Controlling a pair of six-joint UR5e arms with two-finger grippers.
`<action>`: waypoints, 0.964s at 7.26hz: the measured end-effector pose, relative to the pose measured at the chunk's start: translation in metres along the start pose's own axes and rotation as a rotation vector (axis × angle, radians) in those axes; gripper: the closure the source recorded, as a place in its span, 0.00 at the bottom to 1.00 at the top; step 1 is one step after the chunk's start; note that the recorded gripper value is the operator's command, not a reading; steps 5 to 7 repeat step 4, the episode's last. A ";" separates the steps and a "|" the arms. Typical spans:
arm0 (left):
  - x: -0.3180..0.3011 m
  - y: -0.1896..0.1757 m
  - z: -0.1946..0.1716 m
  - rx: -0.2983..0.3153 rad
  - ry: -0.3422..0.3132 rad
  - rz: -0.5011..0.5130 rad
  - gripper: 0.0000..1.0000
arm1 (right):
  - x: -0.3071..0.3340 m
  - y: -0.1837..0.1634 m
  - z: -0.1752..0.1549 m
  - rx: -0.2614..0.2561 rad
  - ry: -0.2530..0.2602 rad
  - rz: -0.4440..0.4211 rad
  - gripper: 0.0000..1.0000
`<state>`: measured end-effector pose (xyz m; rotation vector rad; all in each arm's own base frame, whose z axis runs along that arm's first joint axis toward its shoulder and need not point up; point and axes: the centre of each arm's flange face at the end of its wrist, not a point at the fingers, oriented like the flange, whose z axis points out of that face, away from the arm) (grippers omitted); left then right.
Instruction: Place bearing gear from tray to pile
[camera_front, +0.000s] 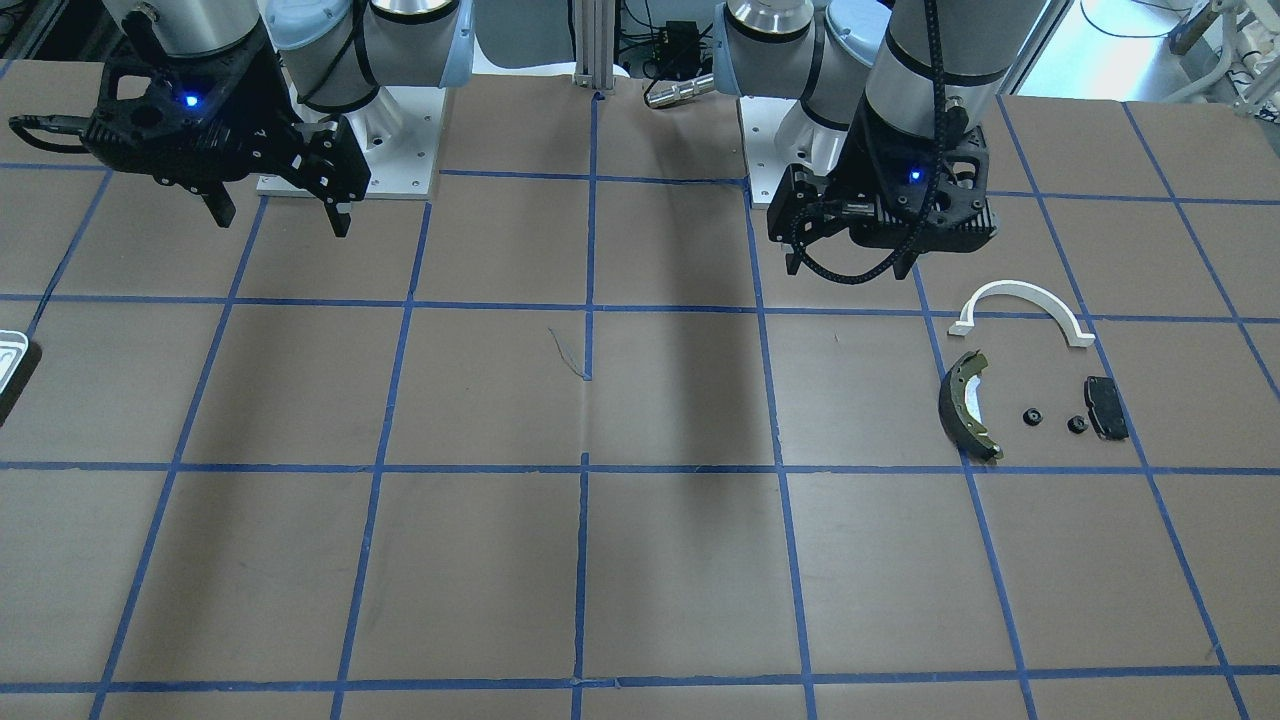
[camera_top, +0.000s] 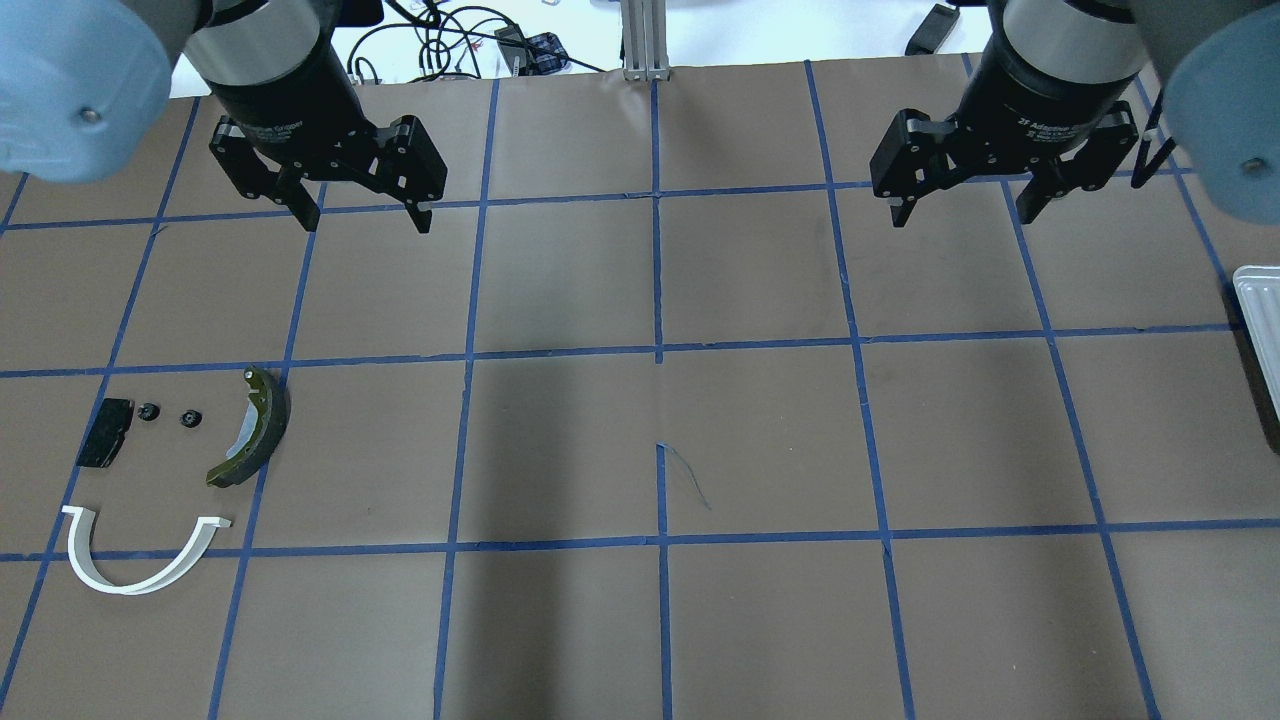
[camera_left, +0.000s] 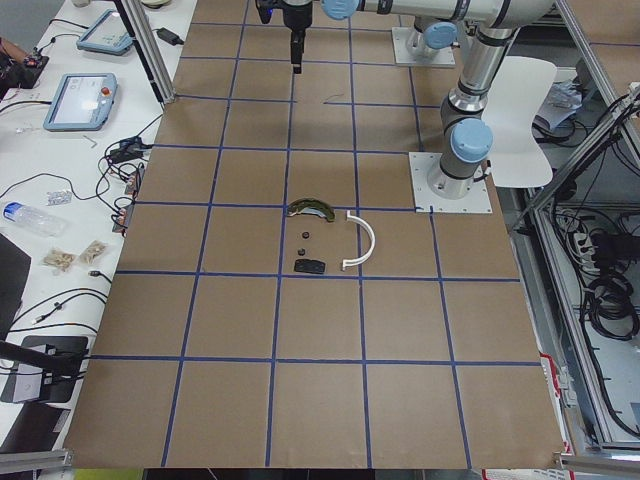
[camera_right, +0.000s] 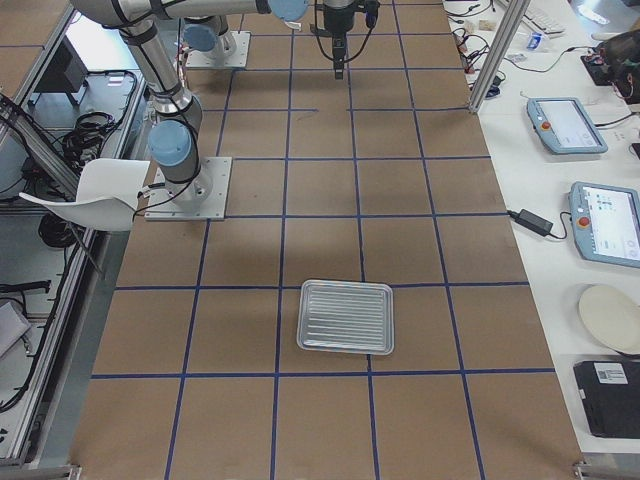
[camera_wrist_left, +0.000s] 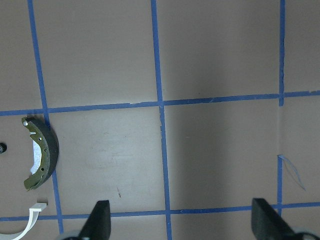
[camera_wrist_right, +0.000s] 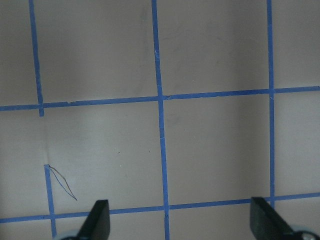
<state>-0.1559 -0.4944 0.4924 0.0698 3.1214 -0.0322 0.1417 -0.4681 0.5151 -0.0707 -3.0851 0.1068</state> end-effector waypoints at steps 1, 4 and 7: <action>-0.002 0.005 -0.001 0.010 0.002 -0.005 0.00 | -0.007 0.003 -0.001 0.002 0.005 -0.016 0.00; -0.005 0.007 -0.006 0.015 0.001 -0.013 0.00 | -0.018 0.007 -0.003 0.009 0.000 -0.041 0.00; -0.005 0.007 -0.006 0.015 0.001 -0.013 0.00 | -0.018 0.007 -0.003 0.009 0.000 -0.041 0.00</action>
